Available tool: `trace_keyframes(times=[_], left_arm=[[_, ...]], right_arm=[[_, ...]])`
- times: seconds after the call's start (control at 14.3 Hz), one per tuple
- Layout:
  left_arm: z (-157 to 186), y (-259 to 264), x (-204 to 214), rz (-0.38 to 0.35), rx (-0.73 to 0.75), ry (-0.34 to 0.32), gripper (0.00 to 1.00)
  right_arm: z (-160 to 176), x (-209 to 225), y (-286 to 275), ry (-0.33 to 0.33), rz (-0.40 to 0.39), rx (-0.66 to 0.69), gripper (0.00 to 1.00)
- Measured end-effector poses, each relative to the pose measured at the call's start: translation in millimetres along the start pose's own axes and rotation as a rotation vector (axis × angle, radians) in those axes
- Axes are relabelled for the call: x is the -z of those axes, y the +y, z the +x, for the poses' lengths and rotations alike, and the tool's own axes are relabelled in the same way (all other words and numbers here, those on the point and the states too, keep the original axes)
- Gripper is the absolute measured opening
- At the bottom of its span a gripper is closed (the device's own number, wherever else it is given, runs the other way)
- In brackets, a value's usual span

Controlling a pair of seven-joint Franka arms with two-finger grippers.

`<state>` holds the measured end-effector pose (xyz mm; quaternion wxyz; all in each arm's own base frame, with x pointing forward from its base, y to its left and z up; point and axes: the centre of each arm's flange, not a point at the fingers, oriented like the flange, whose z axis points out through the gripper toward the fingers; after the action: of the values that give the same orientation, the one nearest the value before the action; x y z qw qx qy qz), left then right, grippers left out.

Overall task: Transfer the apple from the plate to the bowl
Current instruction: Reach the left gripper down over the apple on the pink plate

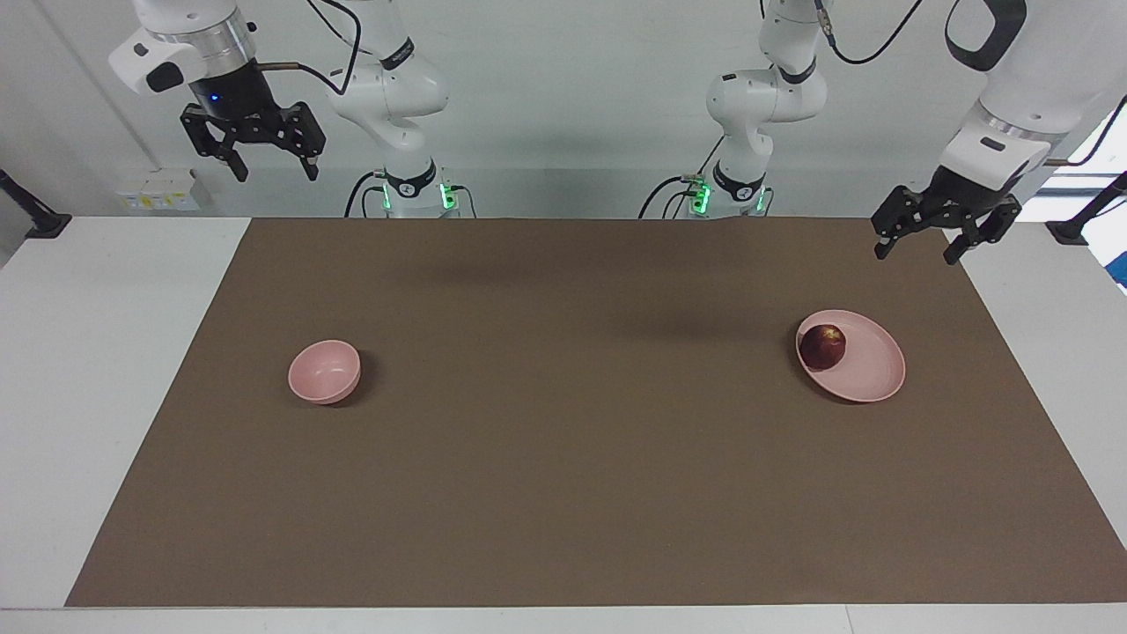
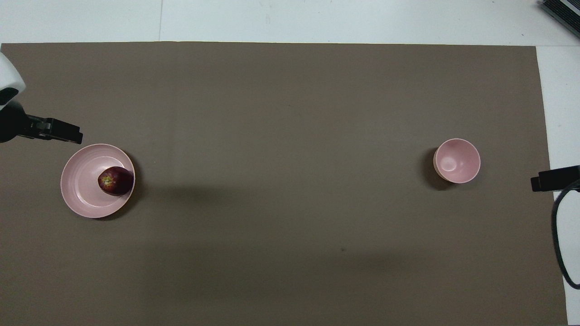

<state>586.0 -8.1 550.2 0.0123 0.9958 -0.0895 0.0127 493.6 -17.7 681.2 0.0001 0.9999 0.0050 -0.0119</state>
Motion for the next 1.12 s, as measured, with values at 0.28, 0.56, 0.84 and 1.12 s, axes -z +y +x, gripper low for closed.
trace_keyframes(times=[0.28, 0.56, 0.84, 1.12], left_arm=[[-10, -2, -69, -0.002, 0.003, -0.022, 1.0], [-27, -1, -134, -0.001, 0.007, -0.025, 1.0], [-42, -1, -173, 0.004, 0.011, -0.009, 1.0], [-52, -6, -193, 0.008, 0.022, 0.009, 0.8]], right_arm=[[0, 0, 0, 0.0, 0.0, 0.0, 1.0], [0, 0, 0, 0.0, 0.0, 0.0, 1.0], [0, 0, 0, 0.0, 0.0, 0.0, 1.0], [0, 0, 0, 0.0, 0.0, 0.0, 1.0]])
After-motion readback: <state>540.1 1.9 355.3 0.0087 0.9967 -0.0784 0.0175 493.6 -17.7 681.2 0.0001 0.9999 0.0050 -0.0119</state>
